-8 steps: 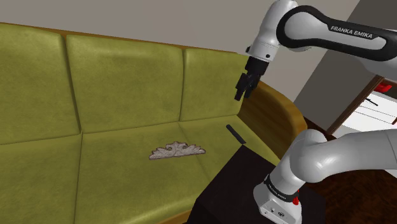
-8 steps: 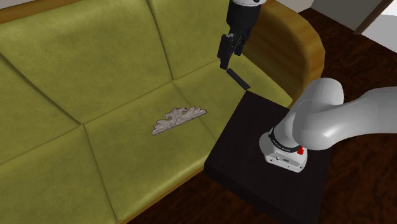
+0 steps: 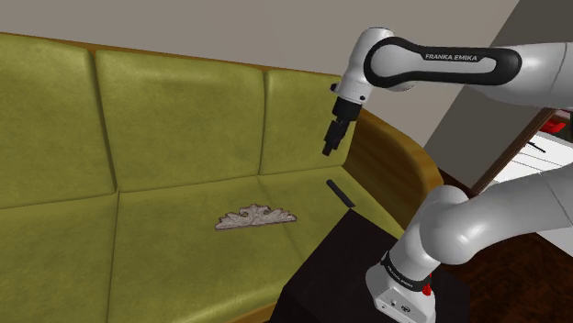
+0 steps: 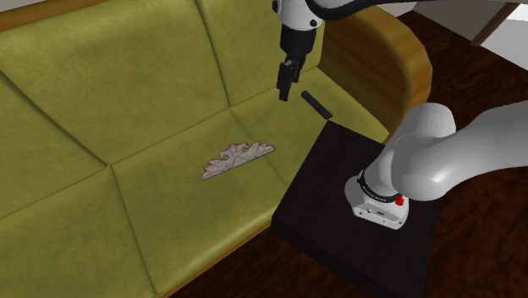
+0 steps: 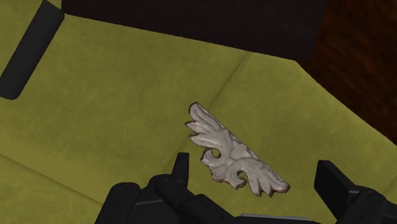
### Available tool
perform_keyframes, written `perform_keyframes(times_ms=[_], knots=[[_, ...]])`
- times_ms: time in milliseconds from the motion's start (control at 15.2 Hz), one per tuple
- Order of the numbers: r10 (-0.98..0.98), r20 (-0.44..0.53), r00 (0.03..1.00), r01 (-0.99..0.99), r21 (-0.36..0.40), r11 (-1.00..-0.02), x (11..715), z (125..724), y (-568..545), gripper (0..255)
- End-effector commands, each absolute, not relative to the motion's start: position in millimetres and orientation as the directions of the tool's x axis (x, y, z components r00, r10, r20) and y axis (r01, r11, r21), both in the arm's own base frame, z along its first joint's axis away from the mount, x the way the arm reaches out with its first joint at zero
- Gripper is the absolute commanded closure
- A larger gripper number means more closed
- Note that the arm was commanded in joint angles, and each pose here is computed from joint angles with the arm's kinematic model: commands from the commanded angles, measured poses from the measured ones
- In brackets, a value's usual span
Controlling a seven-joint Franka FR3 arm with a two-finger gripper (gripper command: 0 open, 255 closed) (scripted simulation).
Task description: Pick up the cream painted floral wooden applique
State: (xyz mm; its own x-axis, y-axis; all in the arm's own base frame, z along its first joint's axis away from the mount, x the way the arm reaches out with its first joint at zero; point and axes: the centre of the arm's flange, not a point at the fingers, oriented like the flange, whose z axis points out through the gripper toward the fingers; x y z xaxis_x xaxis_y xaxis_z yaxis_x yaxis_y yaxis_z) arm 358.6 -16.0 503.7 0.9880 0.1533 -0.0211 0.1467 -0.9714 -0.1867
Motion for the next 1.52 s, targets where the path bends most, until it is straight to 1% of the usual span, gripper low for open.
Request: perform_keyframes(times_ms=[0,330,660,1056,1452], knots=[[0.231,-0.013,0.973,0.223,-0.199,-0.954,375,481,-21,0],[0.404,0.006,0.915,0.395,-0.230,-0.889,419,428,-22,0],[0.564,0.031,0.825,0.552,-0.256,-0.794,464,375,-12,0],[0.729,0.066,0.682,0.713,-0.281,-0.642,514,313,12,0],[0.856,0.106,0.506,0.838,-0.298,-0.458,557,252,49,0]])
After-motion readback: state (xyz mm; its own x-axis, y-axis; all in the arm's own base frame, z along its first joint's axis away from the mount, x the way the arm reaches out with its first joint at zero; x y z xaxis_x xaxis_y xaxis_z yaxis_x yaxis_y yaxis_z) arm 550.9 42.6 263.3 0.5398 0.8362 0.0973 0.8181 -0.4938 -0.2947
